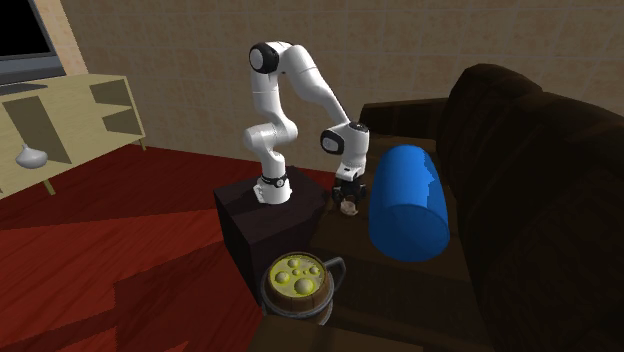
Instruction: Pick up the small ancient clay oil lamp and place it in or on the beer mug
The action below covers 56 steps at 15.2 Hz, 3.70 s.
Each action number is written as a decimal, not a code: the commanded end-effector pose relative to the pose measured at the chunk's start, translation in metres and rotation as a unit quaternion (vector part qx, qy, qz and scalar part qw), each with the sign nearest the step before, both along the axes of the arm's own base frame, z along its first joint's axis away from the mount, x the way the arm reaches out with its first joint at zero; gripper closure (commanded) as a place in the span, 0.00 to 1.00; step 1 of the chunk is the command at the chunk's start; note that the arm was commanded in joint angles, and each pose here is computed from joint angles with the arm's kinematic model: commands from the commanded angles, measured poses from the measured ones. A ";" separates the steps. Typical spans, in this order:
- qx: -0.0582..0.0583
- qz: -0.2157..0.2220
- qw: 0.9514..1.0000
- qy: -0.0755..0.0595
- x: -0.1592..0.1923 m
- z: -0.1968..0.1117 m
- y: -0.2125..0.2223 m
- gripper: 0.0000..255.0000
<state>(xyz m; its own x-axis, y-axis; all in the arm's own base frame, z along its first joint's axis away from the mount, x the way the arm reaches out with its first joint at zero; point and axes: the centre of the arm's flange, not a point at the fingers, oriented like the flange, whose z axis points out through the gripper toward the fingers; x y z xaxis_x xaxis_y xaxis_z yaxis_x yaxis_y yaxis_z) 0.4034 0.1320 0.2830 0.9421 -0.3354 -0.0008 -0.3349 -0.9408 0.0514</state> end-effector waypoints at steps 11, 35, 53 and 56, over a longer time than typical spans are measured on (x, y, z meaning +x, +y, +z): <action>0.000 0.000 1.000 0.000 0.000 0.063 0.000 1.00; 0.000 0.000 1.000 0.000 0.000 0.190 0.000 1.00; 0.000 0.000 1.000 0.000 0.106 0.213 -0.152 1.00; 0.000 0.000 1.000 0.000 0.128 0.214 -0.184 1.00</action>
<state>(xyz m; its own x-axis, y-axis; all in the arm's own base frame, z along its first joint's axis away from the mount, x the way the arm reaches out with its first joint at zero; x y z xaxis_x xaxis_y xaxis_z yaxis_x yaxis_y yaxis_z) 0.5253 -0.0422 0.4980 0.9417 -0.3364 -0.0013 -0.3359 -0.9405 0.0508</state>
